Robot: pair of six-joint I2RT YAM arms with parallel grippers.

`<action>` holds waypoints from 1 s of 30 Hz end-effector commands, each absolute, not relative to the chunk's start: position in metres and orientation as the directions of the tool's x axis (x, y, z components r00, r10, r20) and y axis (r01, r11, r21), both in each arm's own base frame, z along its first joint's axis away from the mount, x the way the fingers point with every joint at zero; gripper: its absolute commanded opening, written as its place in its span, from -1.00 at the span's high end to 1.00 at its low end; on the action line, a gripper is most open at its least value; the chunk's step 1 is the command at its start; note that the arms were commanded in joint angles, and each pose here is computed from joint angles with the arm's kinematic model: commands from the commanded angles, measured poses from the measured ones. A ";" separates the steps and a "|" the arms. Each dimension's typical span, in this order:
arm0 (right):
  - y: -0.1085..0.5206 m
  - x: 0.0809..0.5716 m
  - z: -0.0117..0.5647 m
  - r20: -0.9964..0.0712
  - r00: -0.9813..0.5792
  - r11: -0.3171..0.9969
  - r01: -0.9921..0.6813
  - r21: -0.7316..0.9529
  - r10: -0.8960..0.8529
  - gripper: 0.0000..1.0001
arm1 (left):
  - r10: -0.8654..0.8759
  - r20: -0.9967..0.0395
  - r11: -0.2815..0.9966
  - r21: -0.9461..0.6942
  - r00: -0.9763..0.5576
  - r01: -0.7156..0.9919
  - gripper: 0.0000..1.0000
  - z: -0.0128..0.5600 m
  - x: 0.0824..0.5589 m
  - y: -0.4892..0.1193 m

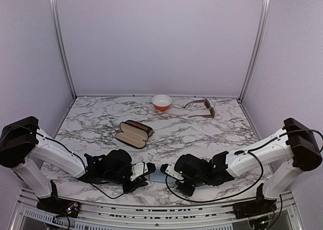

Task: Organize the sunglasses
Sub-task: Fold the glasses cleaning cloth at the corner of the board.

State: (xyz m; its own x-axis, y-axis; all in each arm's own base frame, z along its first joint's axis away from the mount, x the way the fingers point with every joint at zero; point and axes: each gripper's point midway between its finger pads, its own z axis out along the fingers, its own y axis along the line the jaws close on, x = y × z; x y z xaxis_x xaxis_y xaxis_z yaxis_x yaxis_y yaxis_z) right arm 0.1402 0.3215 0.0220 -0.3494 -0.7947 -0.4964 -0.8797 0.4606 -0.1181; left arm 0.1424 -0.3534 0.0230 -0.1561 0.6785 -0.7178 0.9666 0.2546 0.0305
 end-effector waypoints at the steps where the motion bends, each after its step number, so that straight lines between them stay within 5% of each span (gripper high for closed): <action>1: 0.325 0.137 0.029 -0.507 -0.358 0.466 -0.879 -0.100 -0.784 1.00 | 0.682 -0.714 0.240 0.015 -0.158 0.971 0.62 0.014 0.140 -0.357; 10: 0.324 0.137 0.027 -0.508 -0.359 0.468 -0.878 -0.100 -0.783 1.00 | 0.671 -0.726 0.242 0.025 -0.149 0.970 0.69 0.010 0.145 -0.366; 13: 0.324 0.137 0.026 -0.506 -0.362 0.470 -0.877 -0.100 -0.783 1.00 | 0.675 -0.722 0.239 0.025 -0.148 0.971 1.00 0.007 0.144 -0.365; 30: 0.315 0.136 0.030 -0.496 -0.378 0.487 -0.867 -0.107 -0.782 1.00 | 0.715 -0.692 0.228 0.099 -0.097 0.969 1.00 0.009 0.145 -0.346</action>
State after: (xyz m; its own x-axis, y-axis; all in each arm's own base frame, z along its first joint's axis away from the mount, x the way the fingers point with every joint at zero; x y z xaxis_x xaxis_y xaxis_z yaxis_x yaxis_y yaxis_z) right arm 0.1393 0.3182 0.0269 -0.3707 -0.7842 -0.4976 -0.8707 0.4799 -0.1076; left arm 0.1490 -0.3605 0.0178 -0.1034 0.6702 -0.7349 0.9678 0.2382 0.0811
